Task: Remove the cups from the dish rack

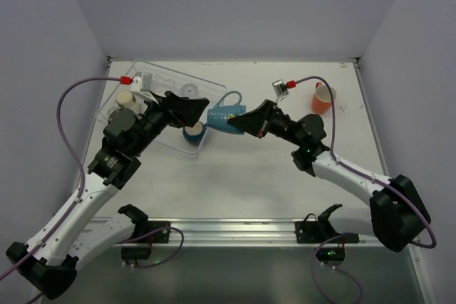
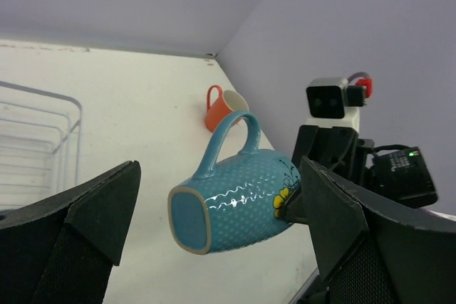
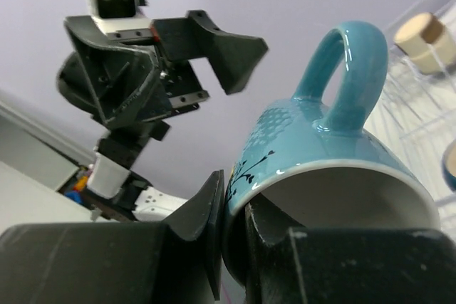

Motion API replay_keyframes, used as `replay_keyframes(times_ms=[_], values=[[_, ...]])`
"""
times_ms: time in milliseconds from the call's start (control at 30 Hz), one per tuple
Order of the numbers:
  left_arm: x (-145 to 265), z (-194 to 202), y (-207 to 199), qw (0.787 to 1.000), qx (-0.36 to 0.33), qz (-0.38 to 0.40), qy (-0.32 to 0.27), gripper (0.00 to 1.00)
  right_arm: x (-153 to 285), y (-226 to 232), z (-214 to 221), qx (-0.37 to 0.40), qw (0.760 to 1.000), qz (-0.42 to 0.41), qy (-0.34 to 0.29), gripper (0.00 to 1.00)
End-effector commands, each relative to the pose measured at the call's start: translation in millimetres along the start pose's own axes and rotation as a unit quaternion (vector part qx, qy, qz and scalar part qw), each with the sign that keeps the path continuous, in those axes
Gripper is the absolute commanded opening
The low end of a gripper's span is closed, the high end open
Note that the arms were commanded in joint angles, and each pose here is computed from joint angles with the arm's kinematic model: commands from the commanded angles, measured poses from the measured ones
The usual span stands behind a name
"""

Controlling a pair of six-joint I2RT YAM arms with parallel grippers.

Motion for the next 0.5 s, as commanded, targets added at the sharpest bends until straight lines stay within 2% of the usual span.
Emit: replay_keyframes(times_ms=[0,33,67,133,167,233,267,300,333,433,467], values=[[8.6,-11.6,6.8,0.997,-0.063,-0.045,0.009,1.00,0.0,28.5,-18.3,0.099,0.994,0.026,-0.037,0.00],[9.5,-10.3,8.4,0.996,-0.072,-0.049,0.016,1.00,0.6,25.1,-21.6,0.087,0.992,0.087,-0.032,0.00],[12.3,-4.3,13.1,0.993,-0.089,-0.060,0.038,1.00,2.5,22.1,-30.9,0.141,0.980,0.130,-0.049,0.00],[15.3,6.3,19.2,0.990,-0.107,-0.068,0.067,1.00,8.6,31.1,-41.7,0.165,0.958,0.231,-0.043,0.00],[18.8,15.3,24.1,0.986,-0.122,-0.073,0.090,1.00,13.5,28.0,-53.4,0.216,0.934,0.279,-0.057,0.00],[23.1,34.2,33.2,0.980,-0.132,-0.081,0.124,1.00,23.2,36.3,-67.7,0.238,0.902,0.357,-0.048,0.00],[27.9,39.2,34.8,0.979,-0.137,-0.079,0.132,1.00,26.3,26.2,-77.2,0.256,0.882,0.393,-0.039,0.00],[31.3,43.9,35.1,0.978,-0.141,-0.070,0.137,1.00,34.9,22.8,-92.0,0.265,0.857,0.437,-0.060,0.00],[34.4,52.1,38.1,0.977,-0.143,-0.069,0.143,1.00,38.7,27.9,-99.5,0.267,0.844,0.462,-0.056,0.00],[48.4,44.5,36.9,0.978,-0.159,-0.073,0.112,1.00,48.3,15.9,-128.2,0.273,0.796,0.538,-0.038,0.00],[50.7,45.6,39.5,0.976,-0.170,-0.078,0.111,1.00,49.1,-3.1,-136.4,0.274,0.775,0.569,-0.015,0.00]])
Point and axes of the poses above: each gripper's point midway between its finger pads, its own x axis back along the fingers, its own y axis along the line the jaws close on, z = x × y, the point moved 8 cm from there along x, back along the fingers, and after that the axes turned 14 degrees about -x, right-handed, at the moved point
